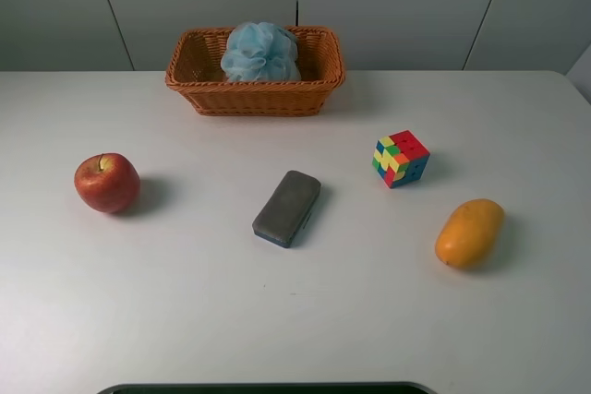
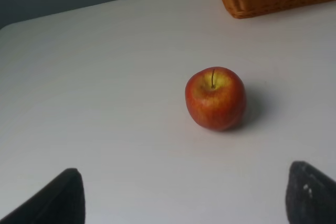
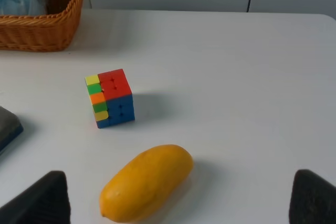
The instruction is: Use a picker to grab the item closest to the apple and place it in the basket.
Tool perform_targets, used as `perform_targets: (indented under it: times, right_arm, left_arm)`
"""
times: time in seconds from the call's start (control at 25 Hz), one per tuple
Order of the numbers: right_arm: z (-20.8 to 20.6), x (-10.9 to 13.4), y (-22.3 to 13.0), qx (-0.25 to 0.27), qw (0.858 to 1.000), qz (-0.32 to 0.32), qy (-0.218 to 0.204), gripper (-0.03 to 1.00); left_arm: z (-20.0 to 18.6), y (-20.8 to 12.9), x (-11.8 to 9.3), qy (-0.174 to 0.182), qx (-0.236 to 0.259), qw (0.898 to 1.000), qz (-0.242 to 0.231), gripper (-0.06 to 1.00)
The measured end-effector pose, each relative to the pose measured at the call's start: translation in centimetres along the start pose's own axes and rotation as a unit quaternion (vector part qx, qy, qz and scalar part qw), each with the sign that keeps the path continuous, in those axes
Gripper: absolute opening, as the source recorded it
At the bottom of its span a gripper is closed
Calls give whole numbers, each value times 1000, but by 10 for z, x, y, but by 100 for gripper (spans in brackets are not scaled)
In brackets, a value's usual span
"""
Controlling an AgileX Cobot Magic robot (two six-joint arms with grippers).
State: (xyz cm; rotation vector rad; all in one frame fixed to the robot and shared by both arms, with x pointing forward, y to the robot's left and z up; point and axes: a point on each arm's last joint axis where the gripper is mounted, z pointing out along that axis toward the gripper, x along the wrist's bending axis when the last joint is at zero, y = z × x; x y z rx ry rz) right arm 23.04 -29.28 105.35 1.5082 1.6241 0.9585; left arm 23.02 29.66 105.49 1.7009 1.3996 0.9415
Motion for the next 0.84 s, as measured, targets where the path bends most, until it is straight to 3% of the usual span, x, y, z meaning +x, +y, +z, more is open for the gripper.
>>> perform_targets:
  times: [0.84]
  right_arm:
    - [0,0,0,0,1000,0,0,63]
  left_arm:
    - [0,0,0,0,0,1000,0,74]
